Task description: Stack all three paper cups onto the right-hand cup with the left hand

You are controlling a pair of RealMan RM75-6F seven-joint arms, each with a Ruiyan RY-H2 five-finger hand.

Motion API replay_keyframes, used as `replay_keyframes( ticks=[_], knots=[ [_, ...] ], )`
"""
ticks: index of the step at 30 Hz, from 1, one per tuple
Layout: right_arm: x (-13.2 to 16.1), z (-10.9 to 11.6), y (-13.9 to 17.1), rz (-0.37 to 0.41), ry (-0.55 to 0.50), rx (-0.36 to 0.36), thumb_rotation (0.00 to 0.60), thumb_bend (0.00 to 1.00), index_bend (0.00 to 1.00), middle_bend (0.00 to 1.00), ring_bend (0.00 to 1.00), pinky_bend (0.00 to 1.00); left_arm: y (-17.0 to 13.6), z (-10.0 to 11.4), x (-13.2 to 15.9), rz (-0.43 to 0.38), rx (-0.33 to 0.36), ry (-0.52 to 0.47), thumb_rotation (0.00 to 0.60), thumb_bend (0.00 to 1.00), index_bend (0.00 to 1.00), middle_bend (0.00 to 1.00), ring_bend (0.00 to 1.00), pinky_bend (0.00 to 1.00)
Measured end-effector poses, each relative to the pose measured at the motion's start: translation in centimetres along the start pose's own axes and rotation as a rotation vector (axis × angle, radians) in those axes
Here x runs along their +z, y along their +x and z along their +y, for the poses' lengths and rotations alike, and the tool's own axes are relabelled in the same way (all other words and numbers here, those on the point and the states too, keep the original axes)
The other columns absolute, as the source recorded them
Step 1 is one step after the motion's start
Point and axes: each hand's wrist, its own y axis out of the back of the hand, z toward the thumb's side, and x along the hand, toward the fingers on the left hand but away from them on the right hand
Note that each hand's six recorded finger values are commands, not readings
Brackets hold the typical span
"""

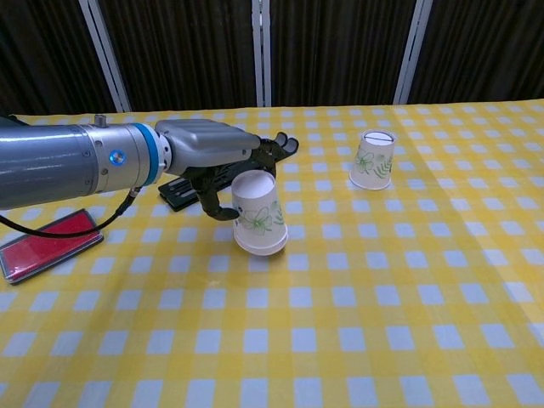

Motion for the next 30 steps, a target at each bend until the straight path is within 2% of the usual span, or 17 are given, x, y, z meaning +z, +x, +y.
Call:
replay_keyframes(
  ticks=[9, 19, 30],
  knots=[
    [-0.8, 0.2, -0.4, -0.027, -0.002, -0.01, 0.6, 0.15, 0.0, 0.0, 0.0, 0.0, 2.2, 4.2, 0.1, 0.004, 0.098, -0.041, 0.6, 0.5, 0.43, 0.0, 0.0, 0.0],
    [-1.6, 0.2, -0.8, -0.054, -0.017, -0.007, 0.6, 0.15, 0.0, 0.0, 0.0, 0.0, 6.9, 8.0, 1.0, 0.024, 0.176, -0.028, 0.6, 0.5, 0.42, 0.0, 0.0, 0.0],
    [-2.1, -0.1, -1.1, -0.064, -0.039, 0.013, 0.6, 0.15, 0.0, 0.0, 0.0, 0.0, 11.8, 10.1, 2.8, 0.049, 0.201, -0.04, 0.6, 0.5, 0.43, 0.0, 0.0, 0.0]
  ],
)
